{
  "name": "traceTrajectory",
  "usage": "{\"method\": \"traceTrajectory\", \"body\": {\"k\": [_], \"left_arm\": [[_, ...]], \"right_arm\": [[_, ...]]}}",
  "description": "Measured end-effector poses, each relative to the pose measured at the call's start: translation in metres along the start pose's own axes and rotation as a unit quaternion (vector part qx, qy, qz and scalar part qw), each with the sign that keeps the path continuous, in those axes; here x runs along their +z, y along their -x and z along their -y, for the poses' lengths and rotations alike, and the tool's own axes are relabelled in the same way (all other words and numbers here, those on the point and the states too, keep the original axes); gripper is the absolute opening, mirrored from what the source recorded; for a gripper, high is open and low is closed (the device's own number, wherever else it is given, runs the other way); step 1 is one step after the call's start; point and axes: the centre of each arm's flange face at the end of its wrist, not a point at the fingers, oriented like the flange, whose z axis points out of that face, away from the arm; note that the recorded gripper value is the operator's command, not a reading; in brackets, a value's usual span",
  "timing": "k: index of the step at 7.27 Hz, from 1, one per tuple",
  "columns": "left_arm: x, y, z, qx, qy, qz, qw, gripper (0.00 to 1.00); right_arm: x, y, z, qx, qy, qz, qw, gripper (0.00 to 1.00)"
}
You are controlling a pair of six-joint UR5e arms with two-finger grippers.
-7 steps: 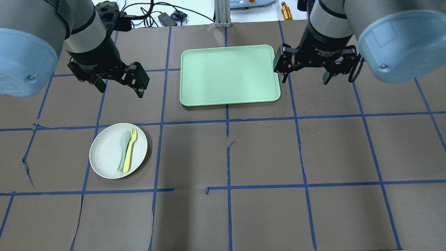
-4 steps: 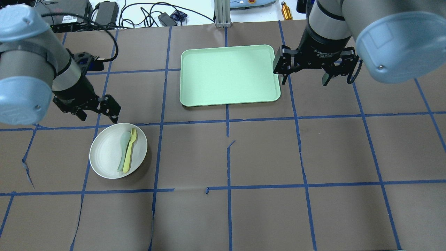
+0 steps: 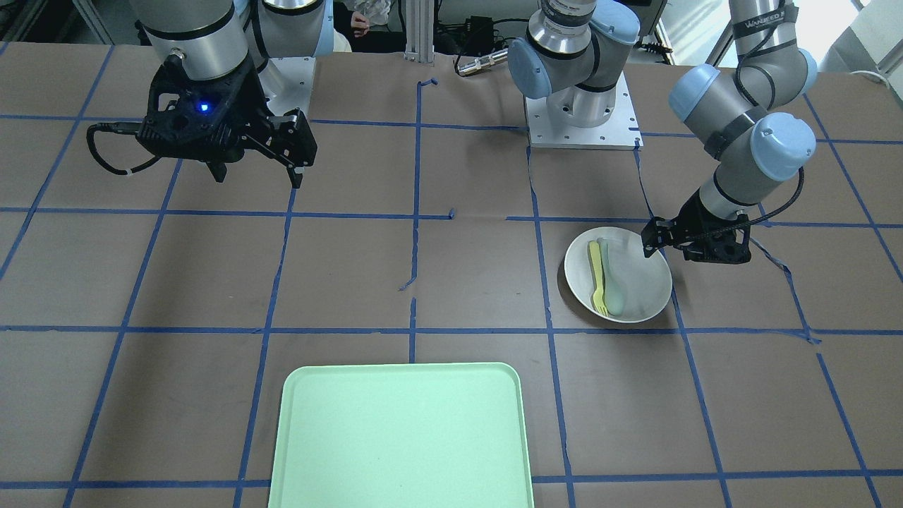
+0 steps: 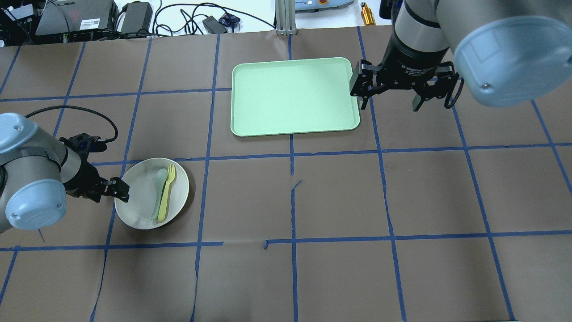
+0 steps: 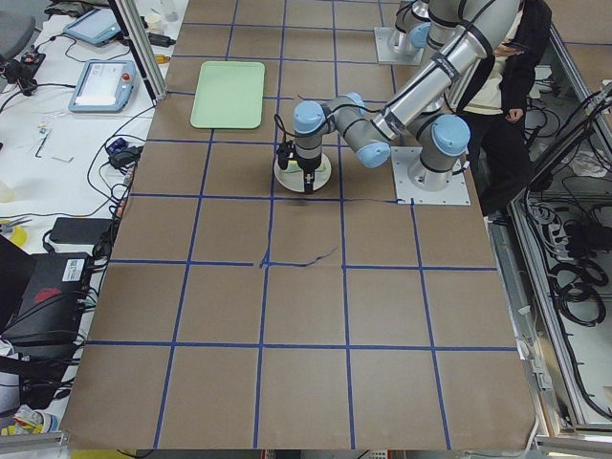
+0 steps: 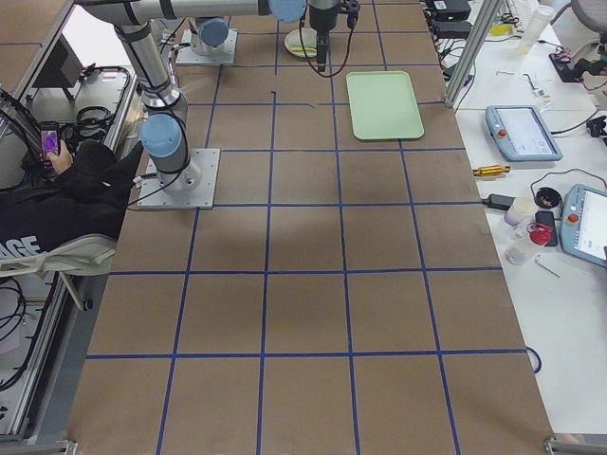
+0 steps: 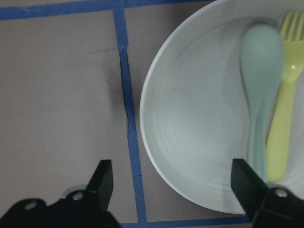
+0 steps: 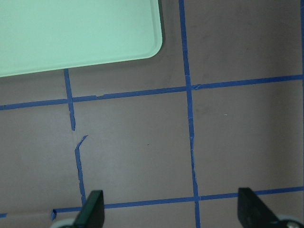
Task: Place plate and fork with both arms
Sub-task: 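Reach the left gripper down to the white plate rim and grasp it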
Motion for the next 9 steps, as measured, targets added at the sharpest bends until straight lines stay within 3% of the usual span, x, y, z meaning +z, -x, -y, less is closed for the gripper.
{"method": "traceTrajectory", "body": {"k": [1, 2, 3, 7, 8, 9], "left_arm": [[0.012, 0.006, 0.001, -0.005, -0.002, -0.007, 1.0, 0.47], [0.022, 0.01, 0.004, -0.009, -0.004, -0.008, 0.9999, 0.15], [0.027, 0.014, 0.007, -0.016, -0.006, -0.005, 0.9998, 0.0], [0.012, 0.014, 0.026, -0.044, -0.024, -0.01, 0.9987, 0.0], [0.001, 0.003, 0.041, -0.049, -0.032, -0.05, 0.997, 0.0], [-0.015, -0.016, 0.064, -0.063, -0.041, -0.112, 0.9908, 0.0]], "right_arm": [[0.0, 0.0, 0.0, 0.0, 0.0, 0.0, 1.0, 1.0], [0.001, 0.0, 0.0, 0.0, 0.001, 0.0, 1.0, 1.0], [0.001, 0.0, 0.0, 0.0, 0.001, 0.0, 1.0, 1.0], [0.001, 0.0, 0.0, 0.0, 0.002, -0.001, 1.0, 1.0], [0.001, 0.0, 0.0, 0.0, 0.002, -0.001, 1.0, 1.0], [0.002, 0.0, 0.0, 0.0, 0.003, -0.001, 1.0, 1.0]]}}
